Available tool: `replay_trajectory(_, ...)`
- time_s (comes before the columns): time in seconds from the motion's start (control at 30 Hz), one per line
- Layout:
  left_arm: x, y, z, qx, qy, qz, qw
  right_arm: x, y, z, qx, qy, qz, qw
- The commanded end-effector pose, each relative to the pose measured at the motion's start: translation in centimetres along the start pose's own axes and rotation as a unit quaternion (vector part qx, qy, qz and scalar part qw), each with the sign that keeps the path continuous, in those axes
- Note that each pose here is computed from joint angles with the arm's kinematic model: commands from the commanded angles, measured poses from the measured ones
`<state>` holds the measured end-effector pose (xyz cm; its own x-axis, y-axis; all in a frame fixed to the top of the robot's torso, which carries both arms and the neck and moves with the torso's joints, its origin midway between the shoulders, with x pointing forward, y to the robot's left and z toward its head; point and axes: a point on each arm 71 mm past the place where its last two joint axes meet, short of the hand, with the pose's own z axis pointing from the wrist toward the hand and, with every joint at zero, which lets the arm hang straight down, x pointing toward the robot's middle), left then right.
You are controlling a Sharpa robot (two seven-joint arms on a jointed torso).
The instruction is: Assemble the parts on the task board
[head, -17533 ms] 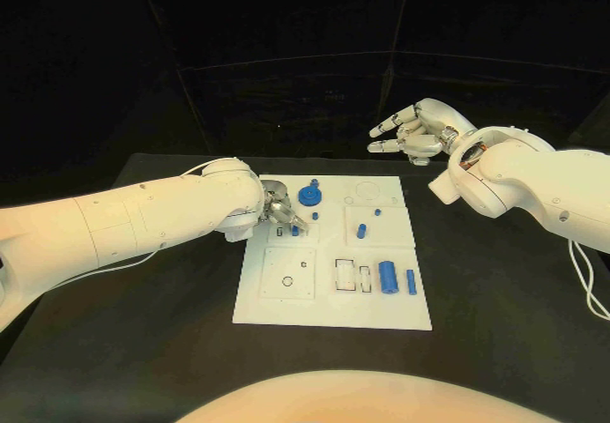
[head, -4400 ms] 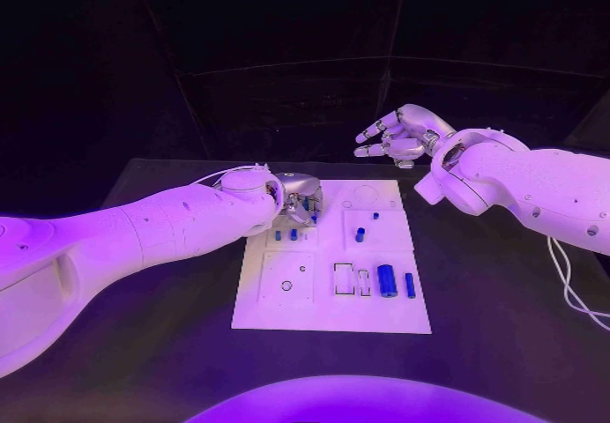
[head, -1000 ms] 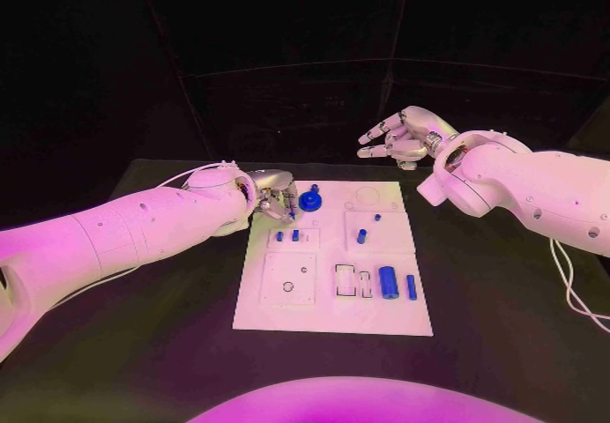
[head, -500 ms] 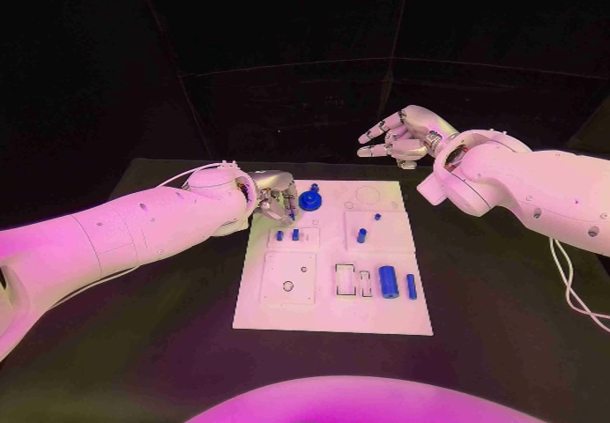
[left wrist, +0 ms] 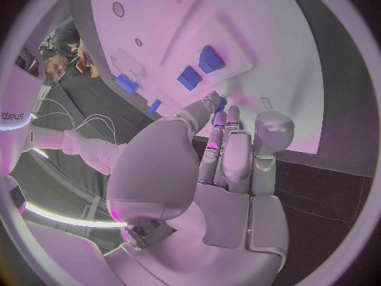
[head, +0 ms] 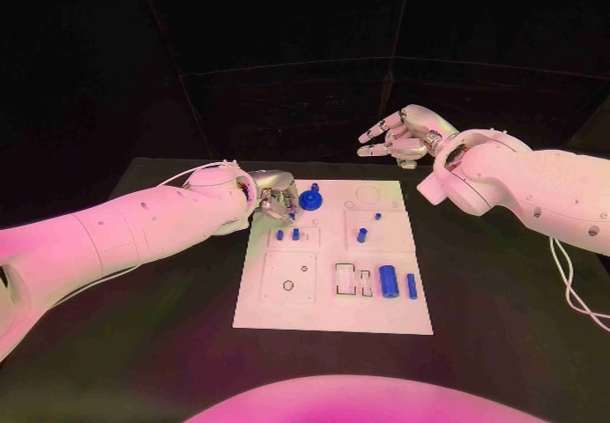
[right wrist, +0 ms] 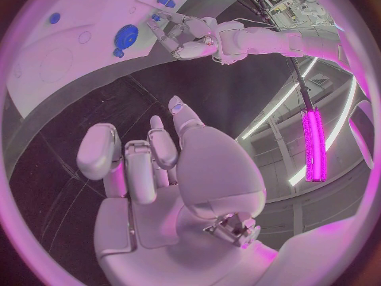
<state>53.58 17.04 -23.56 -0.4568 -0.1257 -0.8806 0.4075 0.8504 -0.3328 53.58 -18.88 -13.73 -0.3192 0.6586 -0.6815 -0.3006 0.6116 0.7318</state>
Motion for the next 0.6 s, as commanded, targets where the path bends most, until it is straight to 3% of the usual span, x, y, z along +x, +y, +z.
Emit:
replay_trajectory(0.03,-0.07,0.02,0.03,-0.003,0.000,0.001,1.000,-0.02,0.19,0.04,-0.006,0.001,-0.001,1.000)
replay_trajectory(0.6,-0.14,0.40,-0.14,-0.007,-0.002,0.000,1.000,-0.24,-0.13,0.04,0.001,0.001,-0.002,1.000)
